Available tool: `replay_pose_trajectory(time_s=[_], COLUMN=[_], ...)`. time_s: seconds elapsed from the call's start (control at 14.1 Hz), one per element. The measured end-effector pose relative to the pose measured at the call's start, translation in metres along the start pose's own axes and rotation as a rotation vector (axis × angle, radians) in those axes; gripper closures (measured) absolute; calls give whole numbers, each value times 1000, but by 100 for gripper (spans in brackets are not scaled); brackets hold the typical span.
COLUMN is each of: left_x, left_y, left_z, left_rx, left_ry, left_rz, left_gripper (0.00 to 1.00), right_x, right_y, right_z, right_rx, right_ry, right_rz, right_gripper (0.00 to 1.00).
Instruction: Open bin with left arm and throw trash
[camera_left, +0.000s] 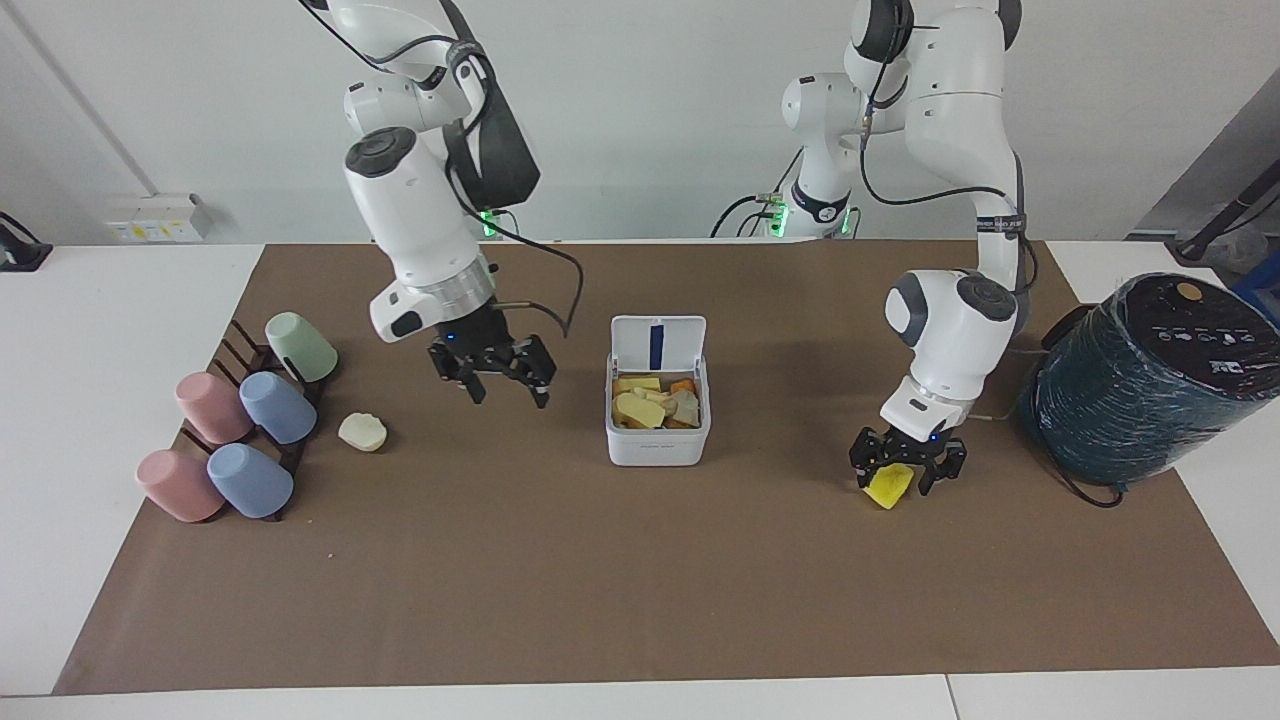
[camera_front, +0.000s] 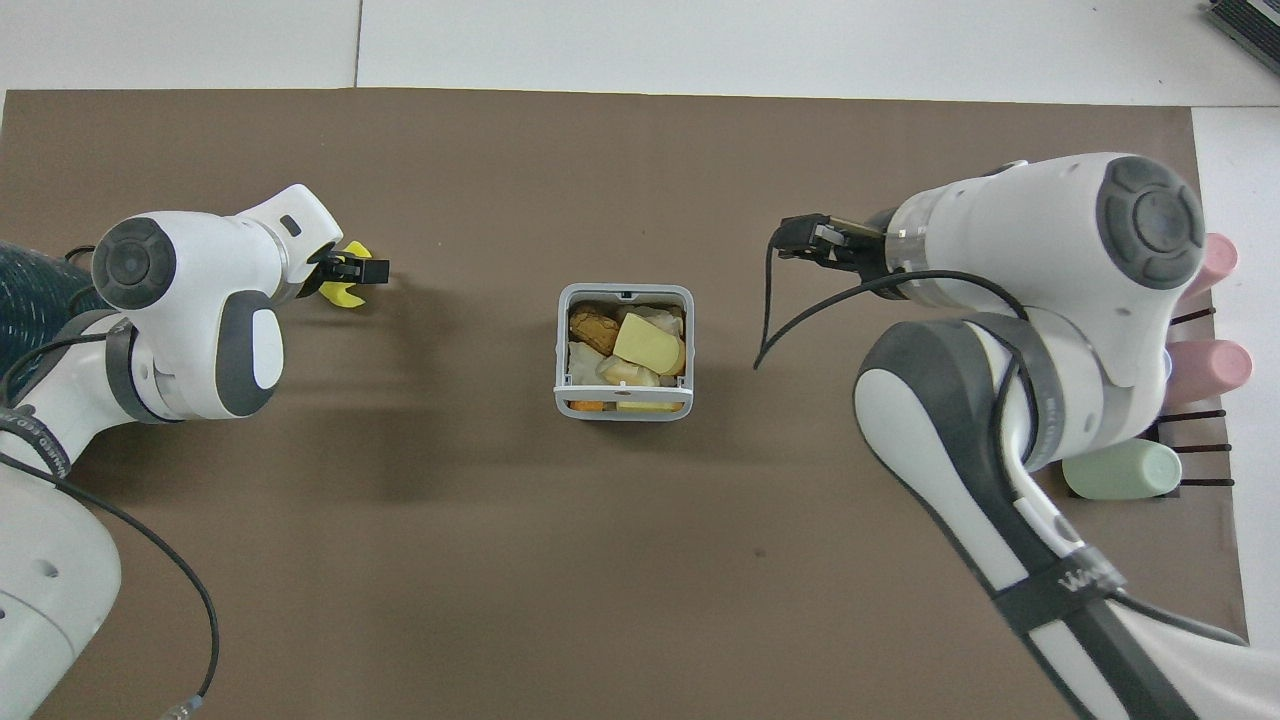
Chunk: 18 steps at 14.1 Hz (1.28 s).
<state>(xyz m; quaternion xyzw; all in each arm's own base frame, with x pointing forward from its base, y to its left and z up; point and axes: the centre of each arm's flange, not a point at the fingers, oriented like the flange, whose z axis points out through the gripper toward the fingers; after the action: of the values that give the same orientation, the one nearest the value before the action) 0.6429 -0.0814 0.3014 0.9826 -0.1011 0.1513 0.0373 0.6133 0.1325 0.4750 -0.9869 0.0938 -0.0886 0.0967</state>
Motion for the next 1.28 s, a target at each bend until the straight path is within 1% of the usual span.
replay_pose_trajectory(time_s=[0.07, 0.14, 0.21, 0.28, 0.36, 0.5, 0.57, 0.71, 0.78, 0.99, 1.07, 1.14, 1.21, 1.28], left_x=[-2, -3, -4, -4, -4, -3, -1, 9, 15, 40, 51, 63, 68, 71], left_y=[1, 2, 2, 3, 3, 3, 3, 4, 6, 27, 43, 71, 93, 117], left_z=[2, 4, 6, 6, 6, 5, 3, -5, -9, -33, -46, -61, -71, -79], left_rx=[0, -1, -1, -2, -2, -1, -1, -2, -5, -31, -43, -57, -67, -77], left_ry=[0, 2, 1, 1, 1, 4, 10, 28, 28, -11, -28, -42, -50, -61], left_rz=[1, 3, 4, 4, 5, 5, 6, 9, 11, -24, -55, -90, -113, -136], left_gripper=[0, 8, 8, 13, 27, 52, 64, 90, 96, 96, 96, 96, 96, 96], right_x=[5, 8, 6, 2, -2, -11, -16, -24, -26, -27, -27, -27, -27, -28], right_y=[31, 64, 92, 115, 135, 165, 175, 192, 199, 205, 204, 204, 205, 205], right_z=[5, 16, 28, 40, 50, 68, 78, 97, 106, 124, 127, 130, 132, 133], right_rx=[-22, -46, -76, -106, -135, -160, -159, -156, -155, -157, -158, -158, -158, -157], right_ry=[-21, -46, -76, -107, -135, -170, -175, -172, -171, -165, -162, -162, -164, -168], right_rz=[-71, -146, -223, -307, -402, -573, -639, -749, -782, -814, -816, -818, -818, -817], right_gripper=[0, 0, 0, 0, 0, 0, 0, 0, 0, 0, 0, 3, 7, 7])
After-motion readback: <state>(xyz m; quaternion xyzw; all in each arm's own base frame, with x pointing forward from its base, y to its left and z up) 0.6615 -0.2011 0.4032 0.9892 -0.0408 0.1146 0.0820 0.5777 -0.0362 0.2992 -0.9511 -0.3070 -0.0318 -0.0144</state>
